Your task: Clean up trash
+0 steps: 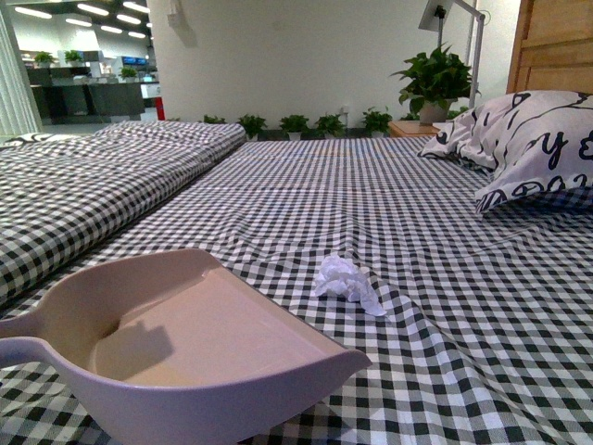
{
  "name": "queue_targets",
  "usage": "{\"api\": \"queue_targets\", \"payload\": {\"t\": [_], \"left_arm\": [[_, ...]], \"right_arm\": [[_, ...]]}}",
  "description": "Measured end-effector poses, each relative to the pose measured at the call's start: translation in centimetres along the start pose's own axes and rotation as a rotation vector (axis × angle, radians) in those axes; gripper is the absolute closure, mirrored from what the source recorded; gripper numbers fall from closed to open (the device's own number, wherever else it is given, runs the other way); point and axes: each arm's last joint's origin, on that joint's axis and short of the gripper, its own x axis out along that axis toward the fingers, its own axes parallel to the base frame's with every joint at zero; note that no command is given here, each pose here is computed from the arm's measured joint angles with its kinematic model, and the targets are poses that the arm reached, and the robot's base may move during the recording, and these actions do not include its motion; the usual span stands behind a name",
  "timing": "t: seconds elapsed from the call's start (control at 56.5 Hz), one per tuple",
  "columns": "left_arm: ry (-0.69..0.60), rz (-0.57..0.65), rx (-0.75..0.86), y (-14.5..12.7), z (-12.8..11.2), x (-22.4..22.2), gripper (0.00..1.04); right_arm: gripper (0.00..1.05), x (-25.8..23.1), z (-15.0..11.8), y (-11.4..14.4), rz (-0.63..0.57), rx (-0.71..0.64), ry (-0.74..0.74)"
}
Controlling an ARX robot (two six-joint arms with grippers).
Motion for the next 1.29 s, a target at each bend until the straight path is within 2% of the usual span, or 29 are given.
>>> {"api": "queue_targets", "payload": {"t": [0.354,0.921,0.957,1.045,1.116,1.293], "left_arm": [[-0.009,-0.037,0.007,0.7,-0.6,2.0,0.78],[0.082,-0.048,0.058,1.8,-3.0,4.2,0.78],[0.083,-0.048,0.06,1.8,-3.0,4.2,0.78],[0.085,-0.046,0.06,1.8,-3.0,4.2,0.78],[0.084,-0.045,0.062,1.8,-3.0,4.2,0.78],[0.084,-0.045,0.064,1.8,-3.0,4.2,0.78]], "right_arm": [[0.85,0.0,0.0,0.0,0.0,0.0,0.0],[0.85,0.0,0.0,0.0,0.0,0.0,0.0],[0.85,0.1,-0.1,0.1,0.012,0.005,0.027],[0.85,1.3,0.5,0.6,0.083,-0.009,0.276],[0.85,4.3,0.3,2.0,0.142,-0.04,0.483],[0.85,13.0,-0.9,6.9,0.216,-0.155,0.526]]}}
